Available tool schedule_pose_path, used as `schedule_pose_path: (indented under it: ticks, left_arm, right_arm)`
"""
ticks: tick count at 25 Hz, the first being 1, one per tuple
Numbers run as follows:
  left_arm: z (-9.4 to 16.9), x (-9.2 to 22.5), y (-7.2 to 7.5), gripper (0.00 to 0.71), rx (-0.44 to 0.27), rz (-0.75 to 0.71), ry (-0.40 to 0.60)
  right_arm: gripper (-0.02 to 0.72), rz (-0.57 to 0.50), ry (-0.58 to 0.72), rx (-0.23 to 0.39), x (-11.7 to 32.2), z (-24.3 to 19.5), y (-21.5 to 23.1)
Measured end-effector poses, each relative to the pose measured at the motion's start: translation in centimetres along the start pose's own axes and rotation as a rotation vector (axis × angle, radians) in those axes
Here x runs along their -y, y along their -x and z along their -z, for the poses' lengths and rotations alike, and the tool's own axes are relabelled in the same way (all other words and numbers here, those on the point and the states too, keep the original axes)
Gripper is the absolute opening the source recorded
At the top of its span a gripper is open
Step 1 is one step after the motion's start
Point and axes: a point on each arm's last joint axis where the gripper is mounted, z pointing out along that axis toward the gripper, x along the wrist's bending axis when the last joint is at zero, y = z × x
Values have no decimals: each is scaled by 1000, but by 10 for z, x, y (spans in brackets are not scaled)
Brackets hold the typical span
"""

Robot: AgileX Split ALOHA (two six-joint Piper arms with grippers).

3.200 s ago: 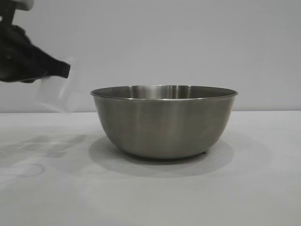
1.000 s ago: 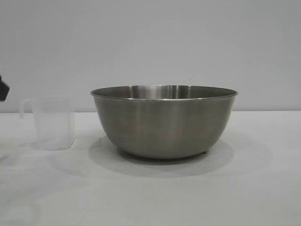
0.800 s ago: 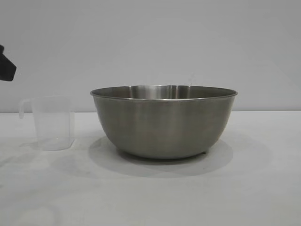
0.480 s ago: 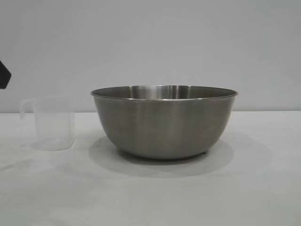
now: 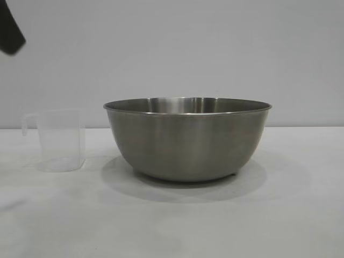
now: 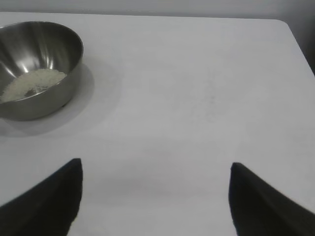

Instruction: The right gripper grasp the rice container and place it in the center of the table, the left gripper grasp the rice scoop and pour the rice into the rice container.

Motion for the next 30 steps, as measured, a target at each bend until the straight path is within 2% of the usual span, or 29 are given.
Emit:
schedule_pose_path:
  ticks: [6, 12, 15, 20, 26, 30]
  left_arm:
    - [59, -3, 4, 401, 10, -74, 9]
    - [111, 21, 8, 401, 23, -108, 40]
    - [133, 37, 8, 401, 7, -134, 46]
    - [156, 69, 7, 401, -8, -146, 39]
    - [179, 100, 8, 401, -27, -156, 173]
    - [177, 117, 7, 401, -34, -160, 183]
  right_arm:
    - [573, 0, 0, 0, 0, 0, 0]
    - [573, 0, 0, 0, 0, 0, 0]
    - [573, 0, 0, 0, 0, 0, 0]
    - [573, 0, 0, 0, 0, 0, 0]
    - [573, 0, 0, 0, 0, 0, 0]
    - [573, 0, -2, 0, 0, 0, 0]
